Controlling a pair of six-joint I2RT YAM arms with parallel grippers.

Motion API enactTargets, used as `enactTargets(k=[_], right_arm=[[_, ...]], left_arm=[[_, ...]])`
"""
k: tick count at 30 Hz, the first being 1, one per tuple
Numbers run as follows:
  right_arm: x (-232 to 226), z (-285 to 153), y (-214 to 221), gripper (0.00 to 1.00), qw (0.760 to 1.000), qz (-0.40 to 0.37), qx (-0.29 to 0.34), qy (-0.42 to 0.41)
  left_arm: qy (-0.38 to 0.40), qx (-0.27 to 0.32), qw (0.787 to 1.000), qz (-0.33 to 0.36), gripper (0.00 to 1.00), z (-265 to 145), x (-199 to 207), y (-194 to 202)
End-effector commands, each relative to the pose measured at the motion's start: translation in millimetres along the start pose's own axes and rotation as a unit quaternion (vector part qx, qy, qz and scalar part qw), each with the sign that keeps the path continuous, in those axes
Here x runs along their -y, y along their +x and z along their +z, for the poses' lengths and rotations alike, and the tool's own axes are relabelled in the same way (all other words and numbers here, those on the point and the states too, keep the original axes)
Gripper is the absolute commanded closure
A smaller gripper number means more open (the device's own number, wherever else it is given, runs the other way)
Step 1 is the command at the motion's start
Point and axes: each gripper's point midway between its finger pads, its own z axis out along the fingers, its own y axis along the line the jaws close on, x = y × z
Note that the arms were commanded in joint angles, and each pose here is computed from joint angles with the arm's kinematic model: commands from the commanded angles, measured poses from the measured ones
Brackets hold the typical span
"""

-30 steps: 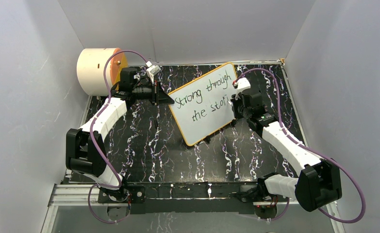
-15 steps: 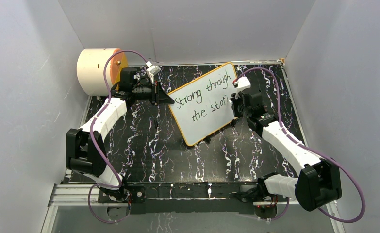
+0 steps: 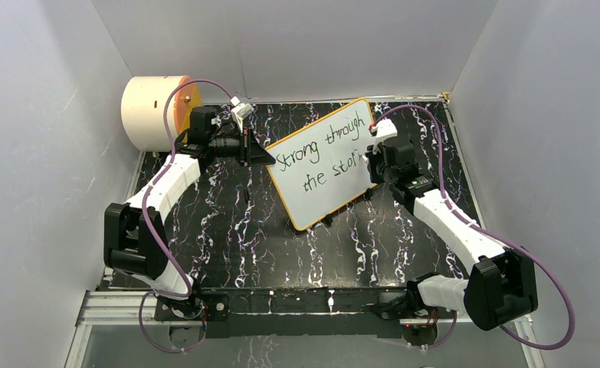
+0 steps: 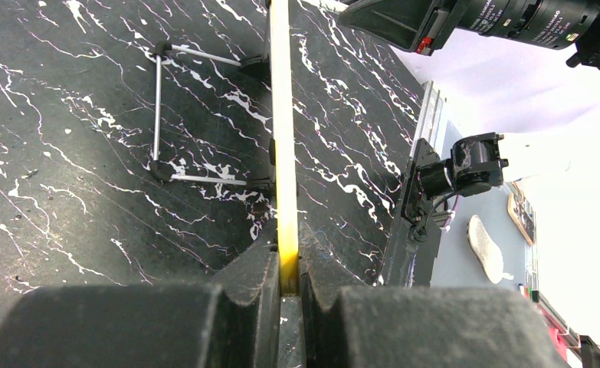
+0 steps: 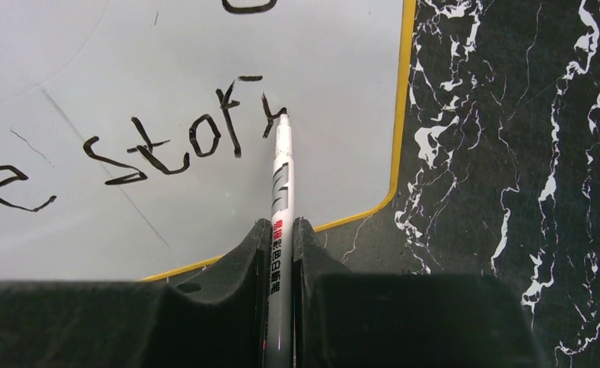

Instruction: Write a sentence on the whiteboard

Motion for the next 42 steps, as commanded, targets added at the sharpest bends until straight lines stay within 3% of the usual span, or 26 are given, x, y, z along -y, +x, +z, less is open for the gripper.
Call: enactTargets(k=[1, 25, 42], right_arm=[[5, -2, -44, 1.0, 0.998, 0.007, 0.061, 0.009], [6, -1, 5, 1.0, 1.0, 0.021, -0.003, 0.008], [2, -1, -10, 1.0, 0.999, 0.024, 0.024, -0.001]], left_arm=[[0.015, 0.002, 1.0, 0.014, 1.0, -7, 16, -2], [0.014, 0.001, 1.0, 0.013, 1.0, -7, 15, -2], [0.014, 0.002, 1.0, 0.013, 1.0, -7, 15, -2]])
